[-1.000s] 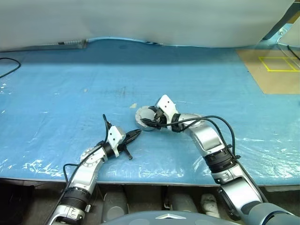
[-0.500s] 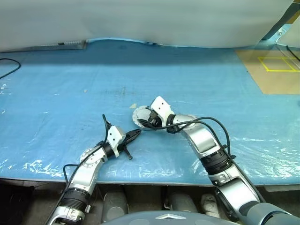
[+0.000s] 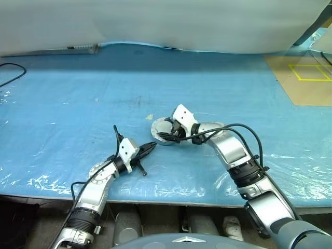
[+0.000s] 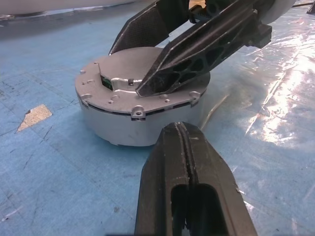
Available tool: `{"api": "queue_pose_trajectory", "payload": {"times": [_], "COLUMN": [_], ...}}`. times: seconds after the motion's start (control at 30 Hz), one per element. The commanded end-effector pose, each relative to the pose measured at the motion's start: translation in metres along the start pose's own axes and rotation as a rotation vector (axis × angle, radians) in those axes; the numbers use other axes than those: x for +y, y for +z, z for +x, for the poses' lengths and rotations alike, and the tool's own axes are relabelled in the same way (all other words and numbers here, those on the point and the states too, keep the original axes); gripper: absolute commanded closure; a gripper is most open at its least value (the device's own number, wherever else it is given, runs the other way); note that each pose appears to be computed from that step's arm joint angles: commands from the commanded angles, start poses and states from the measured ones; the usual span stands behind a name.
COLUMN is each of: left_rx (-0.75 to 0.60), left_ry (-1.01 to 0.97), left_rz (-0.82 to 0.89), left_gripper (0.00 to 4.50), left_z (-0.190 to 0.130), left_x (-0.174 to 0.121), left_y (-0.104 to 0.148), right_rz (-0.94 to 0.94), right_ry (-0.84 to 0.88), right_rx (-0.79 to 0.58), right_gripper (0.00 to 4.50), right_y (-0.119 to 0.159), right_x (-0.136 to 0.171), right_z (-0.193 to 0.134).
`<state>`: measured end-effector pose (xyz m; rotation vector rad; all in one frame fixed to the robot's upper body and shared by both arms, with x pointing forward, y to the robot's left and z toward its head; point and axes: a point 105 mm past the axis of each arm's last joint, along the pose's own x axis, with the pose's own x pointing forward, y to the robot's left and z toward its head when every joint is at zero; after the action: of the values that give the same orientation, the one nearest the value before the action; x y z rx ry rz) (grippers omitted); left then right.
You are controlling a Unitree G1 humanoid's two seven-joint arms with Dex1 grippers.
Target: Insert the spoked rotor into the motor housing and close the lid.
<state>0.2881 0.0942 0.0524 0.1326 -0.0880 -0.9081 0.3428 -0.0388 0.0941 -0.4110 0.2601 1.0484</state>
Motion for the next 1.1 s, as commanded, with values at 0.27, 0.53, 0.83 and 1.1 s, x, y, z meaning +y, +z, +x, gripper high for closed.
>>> {"api": "queue_pose_trajectory", "payload": {"times": [0.27,0.53,0.83,1.1], "left_rx": [-0.023,-0.029,-0.020,-0.033], "left_ry": [0.016,0.055,0.073,0.257], "left_rz": [0.010,-0.003,-0.017,-0.288], "left_gripper": [4.50,4.50,4.50,4.50], "left_z": [-0.003,-0.005,-0.006,0.002], "left_x": [0.002,0.011,0.018,0.058], "left_y": [0.008,0.011,0.010,0.029], "right_rz": [0.037,0.053,-0.007,0.021], "right_ry": [-0.059,-0.108,-0.044,-0.035], "right_rx": [0.091,0.101,0.200,0.186], "right_gripper": [1.54,1.54,1.54,1.54], "right_y": [-0.039,-0.049,-0.063,-0.058], "right_x": [0.003,0.001,0.008,0.009], "right_z": [0.007,0.012,0.008,0.010]}}
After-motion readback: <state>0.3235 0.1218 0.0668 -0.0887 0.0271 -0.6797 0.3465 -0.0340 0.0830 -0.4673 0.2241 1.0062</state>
